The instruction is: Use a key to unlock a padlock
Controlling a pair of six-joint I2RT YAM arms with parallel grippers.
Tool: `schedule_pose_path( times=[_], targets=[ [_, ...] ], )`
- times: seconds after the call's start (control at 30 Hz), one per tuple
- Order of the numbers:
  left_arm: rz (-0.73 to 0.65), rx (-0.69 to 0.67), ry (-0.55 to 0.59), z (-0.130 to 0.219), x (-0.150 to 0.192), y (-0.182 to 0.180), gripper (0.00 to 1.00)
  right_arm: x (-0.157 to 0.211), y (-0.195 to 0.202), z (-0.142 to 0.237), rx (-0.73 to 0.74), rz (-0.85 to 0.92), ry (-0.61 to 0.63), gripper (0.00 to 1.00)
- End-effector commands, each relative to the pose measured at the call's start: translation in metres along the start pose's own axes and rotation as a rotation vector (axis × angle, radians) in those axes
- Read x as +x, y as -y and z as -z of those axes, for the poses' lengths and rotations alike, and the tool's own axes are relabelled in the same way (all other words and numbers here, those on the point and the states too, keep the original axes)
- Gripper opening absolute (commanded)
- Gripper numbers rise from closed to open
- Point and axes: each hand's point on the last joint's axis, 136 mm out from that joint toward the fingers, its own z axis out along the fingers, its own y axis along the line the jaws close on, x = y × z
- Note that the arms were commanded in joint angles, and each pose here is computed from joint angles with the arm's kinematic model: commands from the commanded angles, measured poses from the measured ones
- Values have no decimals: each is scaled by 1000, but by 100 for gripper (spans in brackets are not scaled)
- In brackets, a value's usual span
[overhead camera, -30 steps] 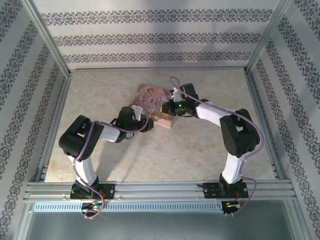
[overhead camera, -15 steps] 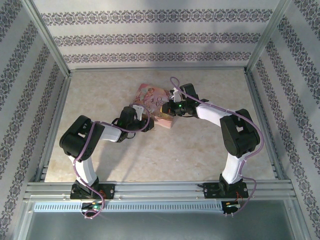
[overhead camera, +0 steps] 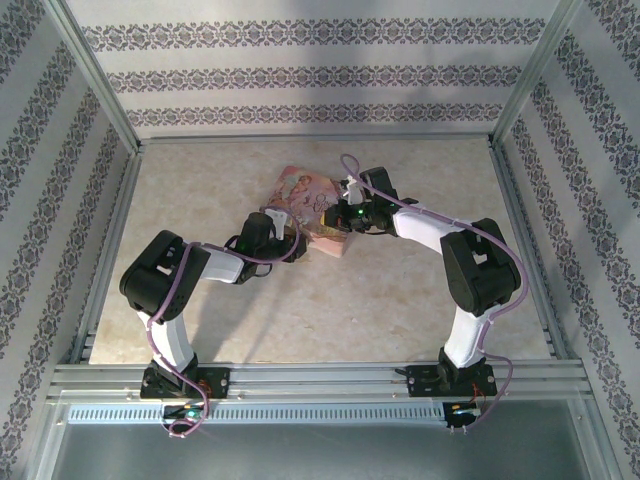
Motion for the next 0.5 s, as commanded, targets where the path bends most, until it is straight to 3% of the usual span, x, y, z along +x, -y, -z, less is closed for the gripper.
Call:
schedule_pose_path(
  times=[0.0,0.2,0.47],
  targets=[
    [-6,54,38,4,-17,28,25,15,-1,4,25,-2,-24,0],
    [75,88,20,19,-16,42,24,2,-35,38,-9,107,65,0],
    [147,136,-90,36,-11,68,24,55,-33,69,29,321,90,0]
  ],
)
